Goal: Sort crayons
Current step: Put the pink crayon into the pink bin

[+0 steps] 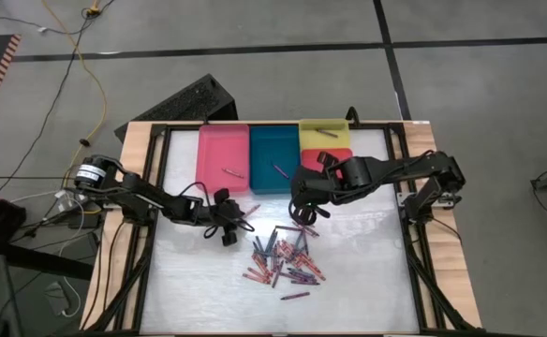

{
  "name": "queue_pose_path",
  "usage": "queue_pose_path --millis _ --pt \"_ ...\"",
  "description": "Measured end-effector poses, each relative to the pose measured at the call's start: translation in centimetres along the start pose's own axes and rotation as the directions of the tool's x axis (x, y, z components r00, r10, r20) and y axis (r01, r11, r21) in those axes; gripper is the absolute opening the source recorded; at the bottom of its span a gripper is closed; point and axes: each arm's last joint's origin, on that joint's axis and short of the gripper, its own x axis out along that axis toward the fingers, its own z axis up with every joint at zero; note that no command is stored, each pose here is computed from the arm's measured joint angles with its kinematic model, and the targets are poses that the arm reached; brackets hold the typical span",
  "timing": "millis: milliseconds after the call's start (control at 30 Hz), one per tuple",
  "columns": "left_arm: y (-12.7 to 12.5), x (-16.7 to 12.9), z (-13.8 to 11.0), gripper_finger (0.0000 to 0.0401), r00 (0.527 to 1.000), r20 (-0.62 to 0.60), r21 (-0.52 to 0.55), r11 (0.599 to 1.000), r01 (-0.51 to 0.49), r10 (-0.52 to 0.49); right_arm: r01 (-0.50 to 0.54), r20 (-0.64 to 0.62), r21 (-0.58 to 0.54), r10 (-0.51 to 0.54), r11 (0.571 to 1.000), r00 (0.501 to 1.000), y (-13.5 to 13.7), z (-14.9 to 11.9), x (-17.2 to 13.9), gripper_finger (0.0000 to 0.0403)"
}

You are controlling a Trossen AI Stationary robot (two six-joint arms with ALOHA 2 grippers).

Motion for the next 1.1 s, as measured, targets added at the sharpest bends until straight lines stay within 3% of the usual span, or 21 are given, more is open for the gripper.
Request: queue_pose_path --millis 233,400,600,900,1100 --pt "0.0 0.0 0.0 0.0014 1.0 0.002 -0.023 1.0 -0.005 0.005 -0.038 0.038 -0.008 0.039 0.999 0.999 1.1 -0.1 -0.5 0.0067" --pt "-0.1 0.0 0.1 0.0013 1.0 0.021 -0.051 0.999 0.016 -0.015 -0.039 0.096 -0.027 0.042 0.999 0.995 2.3 -0.4 -1.3 0.0067" --pt "-1.0 -1.3 1.5 0.0012 0.983 0.145 -0.06 0.991 0.122 -0.112 0.057 0.251 -0.034 -0.046 0.998 0.967 4.3 -1.0 -3.0 0.0067" --pt "-1.1 -6.0 4.6 0.0011 0.91 0.379 -0.042 0.979 0.201 -0.17 0.139 0.374 0.035 -0.142 0.99 0.917 6.9 -3.3 -4.1 0.0067" --pt "-1.1 -10.2 6.0 0.0011 0.823 0.547 -0.019 0.98 0.2 -0.157 0.161 0.415 0.082 -0.18 0.984 0.892 9.1 -5.9 -0.7 0.0067"
